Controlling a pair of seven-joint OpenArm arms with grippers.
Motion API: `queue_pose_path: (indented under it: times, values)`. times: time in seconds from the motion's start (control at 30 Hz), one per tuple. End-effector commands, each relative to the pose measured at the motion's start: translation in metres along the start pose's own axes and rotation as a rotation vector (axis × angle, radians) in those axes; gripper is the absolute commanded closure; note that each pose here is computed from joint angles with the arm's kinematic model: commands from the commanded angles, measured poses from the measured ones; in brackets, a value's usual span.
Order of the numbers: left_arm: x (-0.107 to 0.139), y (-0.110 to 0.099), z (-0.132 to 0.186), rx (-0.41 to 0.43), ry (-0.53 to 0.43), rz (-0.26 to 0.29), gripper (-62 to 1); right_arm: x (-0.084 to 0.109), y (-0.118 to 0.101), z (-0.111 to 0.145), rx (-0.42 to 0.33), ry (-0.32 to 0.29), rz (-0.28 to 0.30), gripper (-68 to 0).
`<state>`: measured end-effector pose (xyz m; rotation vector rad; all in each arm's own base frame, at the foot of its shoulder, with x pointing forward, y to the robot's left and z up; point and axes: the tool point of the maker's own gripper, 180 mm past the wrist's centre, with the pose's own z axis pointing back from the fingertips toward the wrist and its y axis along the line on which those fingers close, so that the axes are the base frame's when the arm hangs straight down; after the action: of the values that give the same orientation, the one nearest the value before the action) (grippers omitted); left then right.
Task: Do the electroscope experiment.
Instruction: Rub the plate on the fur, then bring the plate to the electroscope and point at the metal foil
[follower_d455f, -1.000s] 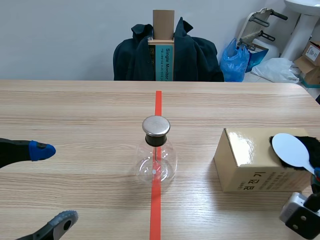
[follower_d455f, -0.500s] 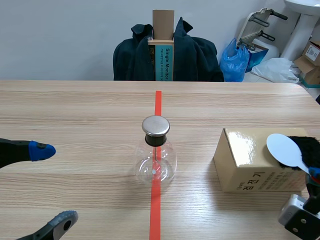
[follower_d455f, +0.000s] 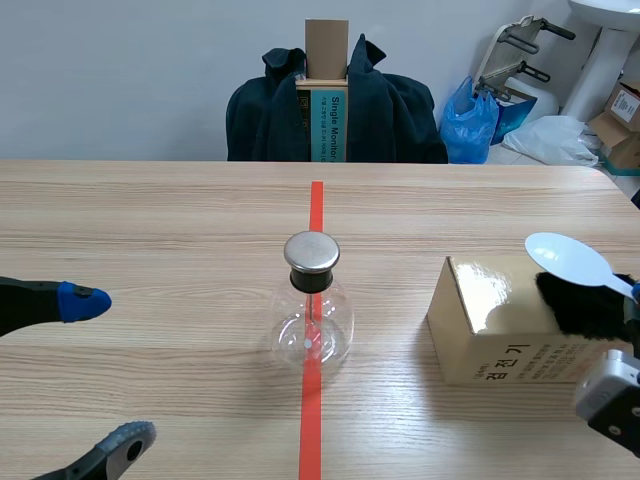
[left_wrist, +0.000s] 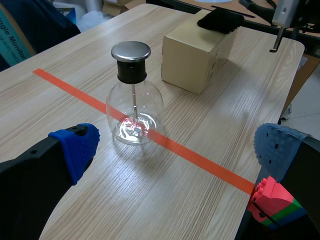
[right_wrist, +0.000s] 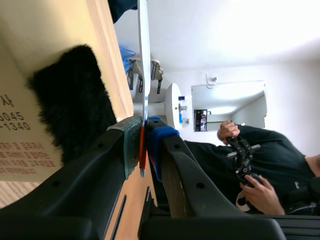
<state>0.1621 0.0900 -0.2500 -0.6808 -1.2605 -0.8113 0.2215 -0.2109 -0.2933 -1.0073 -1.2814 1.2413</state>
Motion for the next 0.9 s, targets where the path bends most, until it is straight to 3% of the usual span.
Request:
queue_pose_path:
  times: [0.0, 0.53, 0.57, 0.67, 0.7, 0.73, 0.87]
  values:
    - [0.006, 0.0, -0.001, 0.005, -0.031, 0.009, -62.3, -0.001, -0.009, 0.002, -0.019, -0.003, 0.012, -0.8]
    - [0.003, 0.002, -0.003, 0.012, -0.013, 0.005, -62.3, -0.002, -0.113, 0.009, -0.284, 0.009, 0.032, -0.8]
    - [-0.001, 0.005, -0.005, 0.02, 0.002, 0.003, -53.5, -0.002, -0.119, 0.009, -0.298, 0.007, 0.038, -0.8]
    - [-0.016, 0.016, -0.013, 0.044, 0.049, 0.008, -14.5, 0.0, -0.135, 0.01, -0.346, 0.004, 0.027, -0.8]
    - [-0.021, 0.019, -0.017, 0.049, 0.056, 0.013, -4.2, 0.0, -0.14, 0.011, -0.363, 0.003, 0.022, -0.8]
    - [-0.025, 0.022, -0.021, 0.051, 0.057, 0.018, -1.3, 0.001, -0.145, 0.012, -0.38, 0.001, 0.012, -0.8]
    - [-0.045, 0.032, -0.042, 0.039, 0.073, 0.029, -1.6, 0.005, -0.159, 0.013, -0.428, -0.009, -0.012, -0.8]
